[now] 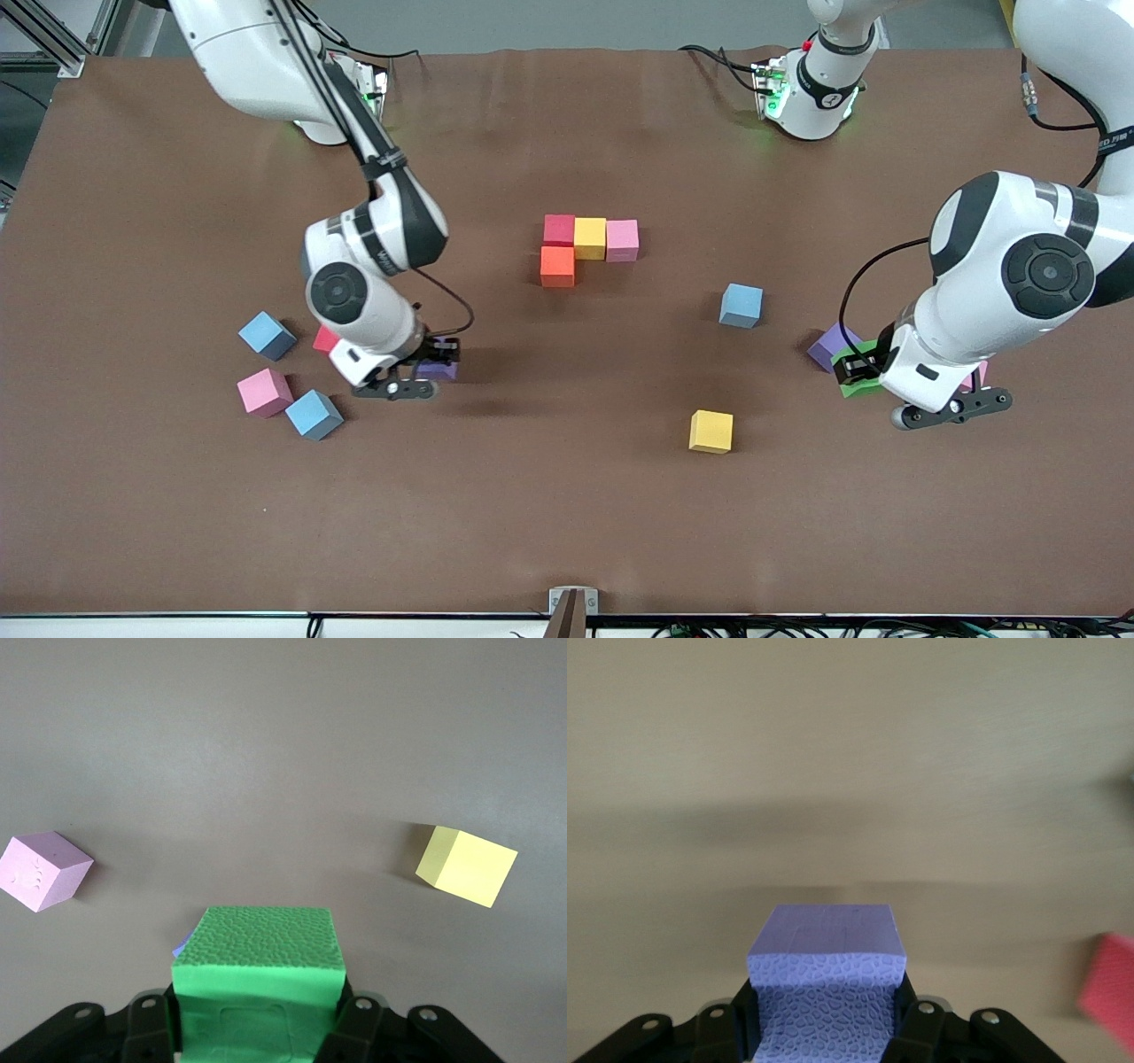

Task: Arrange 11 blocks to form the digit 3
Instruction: 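Carry the purple block toward the center with the right gripper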

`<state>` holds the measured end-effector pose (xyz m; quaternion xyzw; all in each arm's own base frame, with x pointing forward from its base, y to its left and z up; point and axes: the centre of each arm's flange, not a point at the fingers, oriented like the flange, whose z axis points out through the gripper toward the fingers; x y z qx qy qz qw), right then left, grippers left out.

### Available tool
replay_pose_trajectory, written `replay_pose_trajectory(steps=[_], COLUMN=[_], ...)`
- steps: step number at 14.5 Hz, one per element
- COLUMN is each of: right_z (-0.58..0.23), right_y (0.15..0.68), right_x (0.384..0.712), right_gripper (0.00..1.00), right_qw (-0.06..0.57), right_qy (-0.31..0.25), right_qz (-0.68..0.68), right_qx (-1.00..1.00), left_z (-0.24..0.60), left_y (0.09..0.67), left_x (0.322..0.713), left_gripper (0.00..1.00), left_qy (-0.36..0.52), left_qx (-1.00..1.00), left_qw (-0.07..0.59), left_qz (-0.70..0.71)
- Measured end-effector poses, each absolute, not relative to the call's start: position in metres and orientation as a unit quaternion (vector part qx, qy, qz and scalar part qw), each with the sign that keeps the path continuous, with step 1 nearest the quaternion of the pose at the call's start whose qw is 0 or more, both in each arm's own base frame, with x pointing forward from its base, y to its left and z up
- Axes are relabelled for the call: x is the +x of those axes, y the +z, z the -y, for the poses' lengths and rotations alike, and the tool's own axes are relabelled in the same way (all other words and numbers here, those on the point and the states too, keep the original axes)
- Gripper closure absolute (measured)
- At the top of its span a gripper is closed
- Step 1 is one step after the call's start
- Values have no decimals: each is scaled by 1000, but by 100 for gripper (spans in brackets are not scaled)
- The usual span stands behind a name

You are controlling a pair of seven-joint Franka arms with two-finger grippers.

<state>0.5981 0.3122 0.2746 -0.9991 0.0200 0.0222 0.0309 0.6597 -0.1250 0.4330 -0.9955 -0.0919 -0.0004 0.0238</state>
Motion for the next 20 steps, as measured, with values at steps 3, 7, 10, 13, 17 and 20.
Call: replay_pose_trajectory(steps=[3, 7, 10, 13, 17, 20], right_z=[-374, -430, -453, -472, -489, -494], right_y=[260, 231, 220, 214, 212, 211], right_x=[584, 555, 536, 518, 501, 495], right_gripper=[44, 44, 44, 44, 44, 44], right_qw=[30, 22, 17, 12, 9, 7], right_qy=[21, 29, 34, 38, 41, 43], right_qz=[-29, 3, 15, 25, 41, 47], right_qx=[-999, -999, -999, -999, -998, -998], left_z=[124, 123, 123, 123, 123, 124], left_y=[433, 431, 429, 429, 429, 428], left_x=[659, 658, 656, 655, 655, 655], left_gripper=[43, 43, 43, 43, 43, 43], left_qy=[2, 7, 18, 20, 20, 20], left_qx=[-995, -995, -995, -995, -995, -995], left_qw=[25, 28, 33, 34, 34, 34], left_qz=[92, 93, 93, 92, 92, 91])
